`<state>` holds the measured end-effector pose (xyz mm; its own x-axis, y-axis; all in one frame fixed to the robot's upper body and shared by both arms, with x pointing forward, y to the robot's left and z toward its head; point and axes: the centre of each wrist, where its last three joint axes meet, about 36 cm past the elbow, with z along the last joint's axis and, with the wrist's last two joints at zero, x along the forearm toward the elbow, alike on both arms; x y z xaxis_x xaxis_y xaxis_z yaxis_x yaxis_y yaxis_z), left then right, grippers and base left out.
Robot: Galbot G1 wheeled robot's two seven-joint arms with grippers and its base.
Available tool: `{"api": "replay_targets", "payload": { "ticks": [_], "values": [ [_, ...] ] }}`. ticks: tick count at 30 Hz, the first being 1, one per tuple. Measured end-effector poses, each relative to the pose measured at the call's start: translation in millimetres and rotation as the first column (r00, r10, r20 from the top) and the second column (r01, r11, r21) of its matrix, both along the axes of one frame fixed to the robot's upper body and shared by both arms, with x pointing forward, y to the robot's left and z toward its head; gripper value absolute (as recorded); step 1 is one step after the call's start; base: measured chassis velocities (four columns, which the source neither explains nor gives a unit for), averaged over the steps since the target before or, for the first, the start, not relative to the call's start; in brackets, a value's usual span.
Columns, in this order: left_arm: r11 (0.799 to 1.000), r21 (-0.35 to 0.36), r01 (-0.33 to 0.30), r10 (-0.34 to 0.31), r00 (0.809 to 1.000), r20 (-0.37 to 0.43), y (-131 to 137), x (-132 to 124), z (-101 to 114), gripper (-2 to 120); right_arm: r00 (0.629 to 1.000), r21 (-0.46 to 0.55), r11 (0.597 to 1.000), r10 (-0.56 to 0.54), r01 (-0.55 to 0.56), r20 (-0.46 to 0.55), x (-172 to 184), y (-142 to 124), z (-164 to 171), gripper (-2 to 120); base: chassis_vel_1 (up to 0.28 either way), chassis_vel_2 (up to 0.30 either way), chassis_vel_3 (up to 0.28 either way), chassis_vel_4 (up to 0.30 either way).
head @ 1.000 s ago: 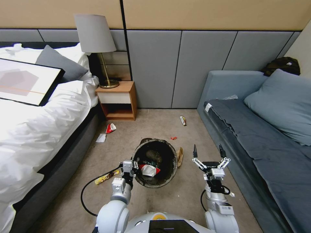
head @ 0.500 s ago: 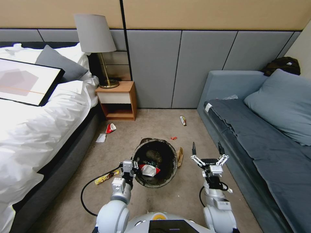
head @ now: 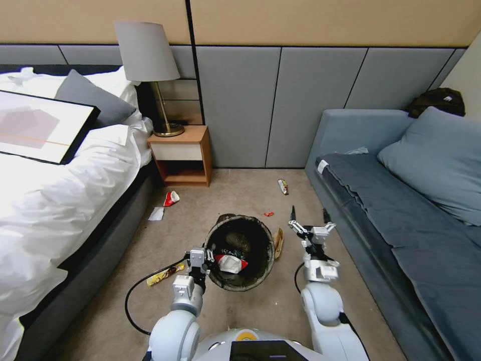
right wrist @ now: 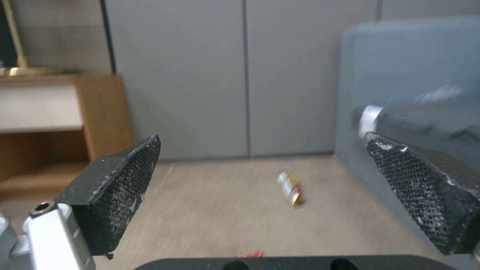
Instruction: Pick up the trash bin, then pick up the garbage from the floor and place it into the trash bin.
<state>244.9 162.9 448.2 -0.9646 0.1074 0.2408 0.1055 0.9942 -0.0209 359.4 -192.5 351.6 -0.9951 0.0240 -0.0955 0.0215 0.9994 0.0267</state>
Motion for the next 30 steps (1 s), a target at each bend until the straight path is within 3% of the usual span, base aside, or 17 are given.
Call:
{"api": "replay_targets", "payload": {
  "ticks": [10,19,30],
  "values": [
    [1.000,0.000,0.000,0.000,1.000,0.000,0.0,0.0,0.0,0,0.975,0.012,0.998,0.068,-0.067,-0.211,36.9,24.7,-53.6,100,0.000,0.000,0.000,0.000],
    [1.000,0.000,0.000,0.000,1.000,0.000,0.0,0.0,0.0,0,0.954,-0.011,0.995,0.092,-0.099,-0.284,67.2,38.8,-87.9,100,0.000,0.000,0.000,0.000],
    [1.000,0.000,0.000,0.000,1.000,0.000,0.0,0.0,0.0,0,0.944,-0.011,0.995,0.090,-0.099,-0.319,80.2,41.8,-109.3,100,0.000,0.000,0.000,0.000]
  ]
}}
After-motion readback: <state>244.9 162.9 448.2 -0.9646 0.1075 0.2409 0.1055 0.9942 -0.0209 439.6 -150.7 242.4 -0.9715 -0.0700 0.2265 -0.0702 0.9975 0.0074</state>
